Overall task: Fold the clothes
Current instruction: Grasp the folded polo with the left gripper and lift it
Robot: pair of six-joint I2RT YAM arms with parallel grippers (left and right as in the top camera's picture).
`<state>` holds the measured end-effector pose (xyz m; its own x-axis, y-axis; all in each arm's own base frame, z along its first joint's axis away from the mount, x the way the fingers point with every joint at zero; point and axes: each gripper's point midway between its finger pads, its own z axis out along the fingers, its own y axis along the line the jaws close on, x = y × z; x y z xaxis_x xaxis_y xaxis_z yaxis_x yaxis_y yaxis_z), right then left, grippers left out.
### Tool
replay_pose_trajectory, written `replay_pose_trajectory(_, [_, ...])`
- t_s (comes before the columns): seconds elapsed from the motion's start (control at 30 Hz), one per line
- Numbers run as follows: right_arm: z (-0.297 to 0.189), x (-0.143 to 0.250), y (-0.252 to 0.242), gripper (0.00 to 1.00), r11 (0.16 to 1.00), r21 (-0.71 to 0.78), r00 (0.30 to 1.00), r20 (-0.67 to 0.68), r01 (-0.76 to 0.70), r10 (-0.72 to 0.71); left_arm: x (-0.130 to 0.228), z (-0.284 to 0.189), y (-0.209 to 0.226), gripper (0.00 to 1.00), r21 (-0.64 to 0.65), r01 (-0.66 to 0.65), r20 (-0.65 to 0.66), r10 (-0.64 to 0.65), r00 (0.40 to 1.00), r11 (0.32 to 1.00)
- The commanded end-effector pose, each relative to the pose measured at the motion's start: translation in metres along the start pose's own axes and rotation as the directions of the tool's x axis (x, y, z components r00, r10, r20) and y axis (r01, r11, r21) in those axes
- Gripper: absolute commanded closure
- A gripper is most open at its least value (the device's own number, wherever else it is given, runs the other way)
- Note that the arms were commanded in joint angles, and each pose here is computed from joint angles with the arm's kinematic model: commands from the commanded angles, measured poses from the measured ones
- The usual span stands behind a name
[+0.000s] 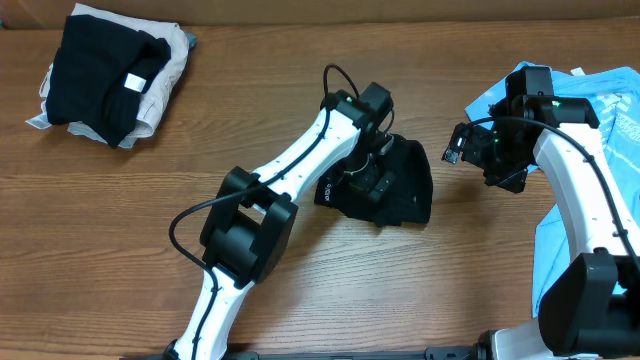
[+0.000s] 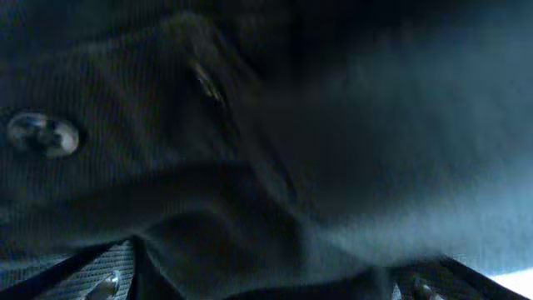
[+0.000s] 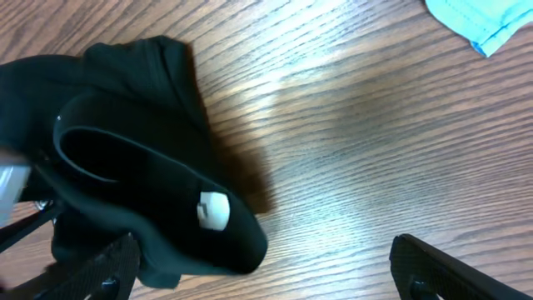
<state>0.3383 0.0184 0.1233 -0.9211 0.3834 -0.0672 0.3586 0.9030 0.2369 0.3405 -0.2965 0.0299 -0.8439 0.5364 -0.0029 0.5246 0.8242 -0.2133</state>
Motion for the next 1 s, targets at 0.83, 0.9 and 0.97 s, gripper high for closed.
replay_pose_trajectory(0.83, [-0.008, -0.007, 0.0, 0.0, 1.0, -0.002, 0.999, 0.037, 0.01, -0.01, -0.024, -0.113, 0.108, 0.0, -0.463, 0.1, 0.189, -0.012, 0.982, 0.881])
replay_pose_trajectory(0.9, [-0.008, -0.007, 0.0, 0.0, 1.0, -0.002, 0.999, 0.038, 0.01, -0.01, -0.033, -0.114, 0.077, 0.0, -0.34, 0.02, 0.202, 0.052, 0.978, 0.94])
replay_pose_trajectory(0.97, [-0.008, -0.007, 0.0, 0.0, 1.0, -0.002, 0.999, 0.037, 0.011, -0.011, -0.036, -0.11, 0.054, 0.0, -0.256, -0.027, 0.211, 0.083, 0.974, 0.966])
